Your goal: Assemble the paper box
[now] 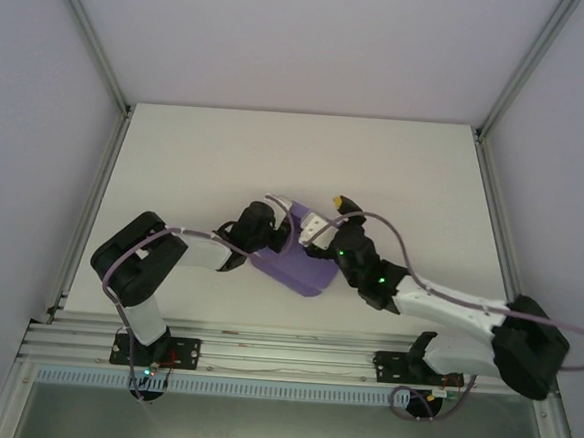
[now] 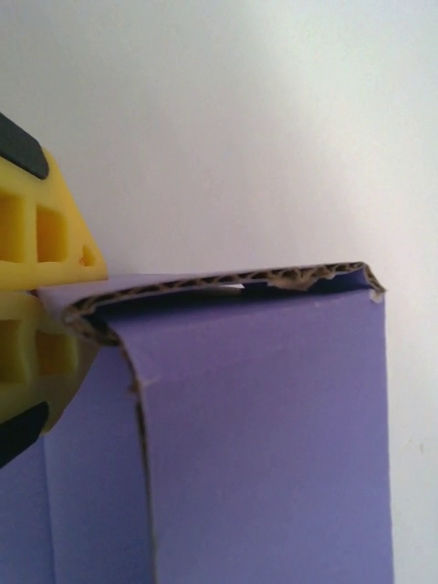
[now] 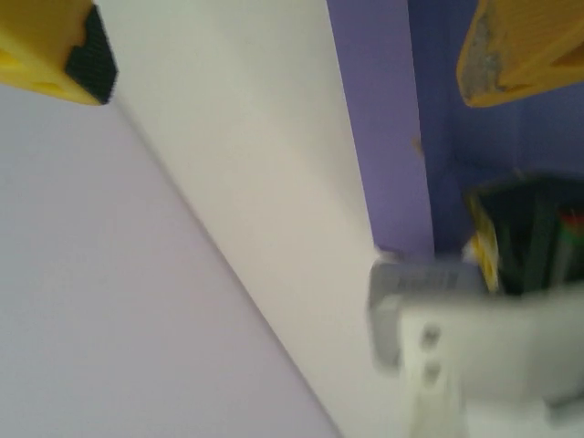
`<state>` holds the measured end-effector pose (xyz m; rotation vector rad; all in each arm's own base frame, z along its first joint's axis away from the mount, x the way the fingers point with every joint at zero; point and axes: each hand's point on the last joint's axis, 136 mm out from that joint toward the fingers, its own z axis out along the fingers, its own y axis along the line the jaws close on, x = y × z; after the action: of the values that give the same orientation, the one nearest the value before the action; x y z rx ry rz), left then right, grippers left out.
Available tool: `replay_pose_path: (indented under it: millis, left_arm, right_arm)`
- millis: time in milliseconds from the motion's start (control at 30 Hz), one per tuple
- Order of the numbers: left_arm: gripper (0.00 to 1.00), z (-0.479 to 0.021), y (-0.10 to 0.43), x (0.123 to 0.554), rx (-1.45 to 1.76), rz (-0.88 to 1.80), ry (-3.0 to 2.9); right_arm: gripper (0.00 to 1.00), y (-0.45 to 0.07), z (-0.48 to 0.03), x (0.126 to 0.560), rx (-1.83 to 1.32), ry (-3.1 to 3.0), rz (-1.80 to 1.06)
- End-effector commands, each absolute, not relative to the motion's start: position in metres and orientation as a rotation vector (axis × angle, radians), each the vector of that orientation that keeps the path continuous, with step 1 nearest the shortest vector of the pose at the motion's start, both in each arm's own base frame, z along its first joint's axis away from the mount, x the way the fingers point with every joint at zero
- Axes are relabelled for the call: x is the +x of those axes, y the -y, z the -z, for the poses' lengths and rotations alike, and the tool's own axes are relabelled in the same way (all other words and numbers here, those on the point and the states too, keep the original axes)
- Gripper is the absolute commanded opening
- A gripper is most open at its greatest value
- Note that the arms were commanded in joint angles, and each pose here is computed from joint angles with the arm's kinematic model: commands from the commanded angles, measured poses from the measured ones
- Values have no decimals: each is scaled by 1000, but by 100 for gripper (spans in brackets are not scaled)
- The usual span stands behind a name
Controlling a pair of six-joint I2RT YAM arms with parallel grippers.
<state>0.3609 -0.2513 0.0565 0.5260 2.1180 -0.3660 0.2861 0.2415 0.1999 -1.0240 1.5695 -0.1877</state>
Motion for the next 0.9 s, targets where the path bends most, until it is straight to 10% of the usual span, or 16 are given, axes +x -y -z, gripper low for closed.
replay_pose_path:
  millis: [0,300,867]
  left_arm:
    - [5,-56,257,356,576,347,-2089]
    - [5,-48,270,341,622,377,-2091]
    - [15,-43,273,345,544,408,-2122]
  right_arm:
    - [100,-232,-196,274,-841,-1781,-141]
    - [99,-213,-179,308,-595,-2162,-336]
    - [65,-227,-69,325,-786,-2546,-384]
